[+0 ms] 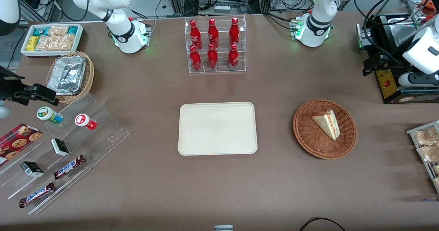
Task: Place sandwich from basket to tray
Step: 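Move the left gripper over the wrapped sandwich in the wicker basket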
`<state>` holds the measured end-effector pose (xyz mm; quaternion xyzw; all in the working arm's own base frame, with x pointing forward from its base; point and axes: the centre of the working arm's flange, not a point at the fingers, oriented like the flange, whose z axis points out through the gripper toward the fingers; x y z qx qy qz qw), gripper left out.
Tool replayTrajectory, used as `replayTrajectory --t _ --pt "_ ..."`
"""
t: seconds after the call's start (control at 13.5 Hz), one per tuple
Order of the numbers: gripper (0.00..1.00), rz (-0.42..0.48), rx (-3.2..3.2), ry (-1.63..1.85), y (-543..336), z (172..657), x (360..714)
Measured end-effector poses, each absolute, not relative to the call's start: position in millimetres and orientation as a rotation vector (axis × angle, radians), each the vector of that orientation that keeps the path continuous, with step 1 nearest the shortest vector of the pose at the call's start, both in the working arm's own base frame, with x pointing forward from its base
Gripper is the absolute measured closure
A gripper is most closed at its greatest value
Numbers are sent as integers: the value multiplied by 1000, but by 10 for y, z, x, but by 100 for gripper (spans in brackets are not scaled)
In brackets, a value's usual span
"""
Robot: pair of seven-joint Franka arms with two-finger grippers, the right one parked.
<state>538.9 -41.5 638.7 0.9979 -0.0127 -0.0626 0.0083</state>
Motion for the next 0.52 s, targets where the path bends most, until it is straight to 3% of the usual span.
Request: replayTrajectory --t 0.52 --pt "0 -189 3142 -34 -391 6189 5476"
